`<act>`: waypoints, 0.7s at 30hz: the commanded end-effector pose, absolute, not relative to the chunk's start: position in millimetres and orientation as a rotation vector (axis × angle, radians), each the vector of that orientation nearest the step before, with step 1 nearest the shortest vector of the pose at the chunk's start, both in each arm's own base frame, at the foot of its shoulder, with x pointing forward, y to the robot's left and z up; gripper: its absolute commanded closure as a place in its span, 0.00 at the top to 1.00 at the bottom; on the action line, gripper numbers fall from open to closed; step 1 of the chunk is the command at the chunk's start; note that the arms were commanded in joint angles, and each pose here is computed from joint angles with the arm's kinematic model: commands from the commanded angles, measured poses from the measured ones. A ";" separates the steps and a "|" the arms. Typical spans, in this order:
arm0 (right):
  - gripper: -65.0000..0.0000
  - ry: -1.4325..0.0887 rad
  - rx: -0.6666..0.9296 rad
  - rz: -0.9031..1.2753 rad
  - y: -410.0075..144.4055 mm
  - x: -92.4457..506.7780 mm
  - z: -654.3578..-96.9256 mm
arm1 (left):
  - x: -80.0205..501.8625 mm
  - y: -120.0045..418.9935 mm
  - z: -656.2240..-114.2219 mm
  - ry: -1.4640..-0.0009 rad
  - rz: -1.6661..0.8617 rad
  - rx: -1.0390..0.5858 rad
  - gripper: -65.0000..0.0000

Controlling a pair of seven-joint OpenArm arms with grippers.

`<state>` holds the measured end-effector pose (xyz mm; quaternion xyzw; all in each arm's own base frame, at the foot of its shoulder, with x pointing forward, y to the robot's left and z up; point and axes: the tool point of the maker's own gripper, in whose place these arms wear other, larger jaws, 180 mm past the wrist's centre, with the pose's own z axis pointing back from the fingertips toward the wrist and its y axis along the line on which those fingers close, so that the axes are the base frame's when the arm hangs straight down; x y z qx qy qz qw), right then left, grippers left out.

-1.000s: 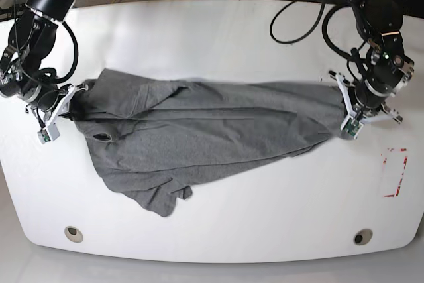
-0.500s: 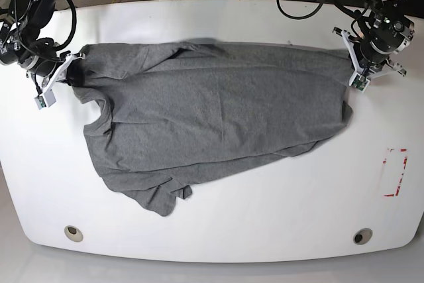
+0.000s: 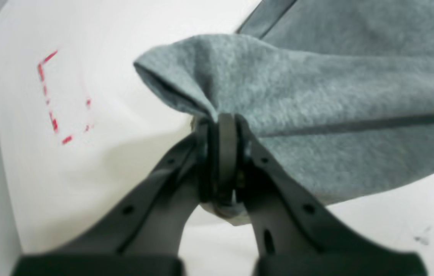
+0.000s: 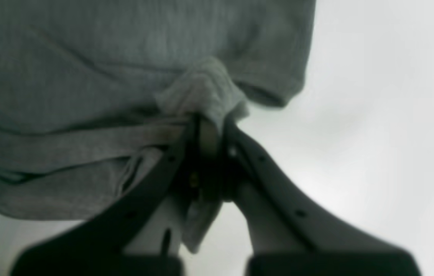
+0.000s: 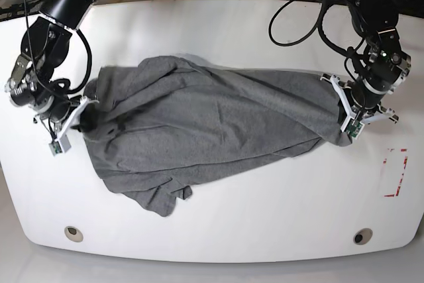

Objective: Fold the T-shirt properly

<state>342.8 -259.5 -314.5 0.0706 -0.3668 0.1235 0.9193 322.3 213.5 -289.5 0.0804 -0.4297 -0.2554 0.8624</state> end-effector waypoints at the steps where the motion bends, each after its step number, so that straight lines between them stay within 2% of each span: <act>1: 0.00 -0.834 0.092 0.276 -266.0 364.9 -284.4 | 340.4 213.2 -262.5 -0.987 -0.538 0.192 0.00; 11: 0.00 -0.968 -0.064 0.389 -254.6 429.3 -203.3 | 396.6 211.2 -171.1 -1.230 -0.496 0.260 0.00; 17: 0.00 -1.056 -0.175 0.448 -247.3 460.8 -141.9 | 418.1 226.1 -97.6 -1.386 -0.461 0.349 0.00; 21: 0.00 -1.094 -0.183 0.475 -239.6 483.5 -107.8 | 425.2 233.2 -45.5 -1.492 -0.452 0.409 0.00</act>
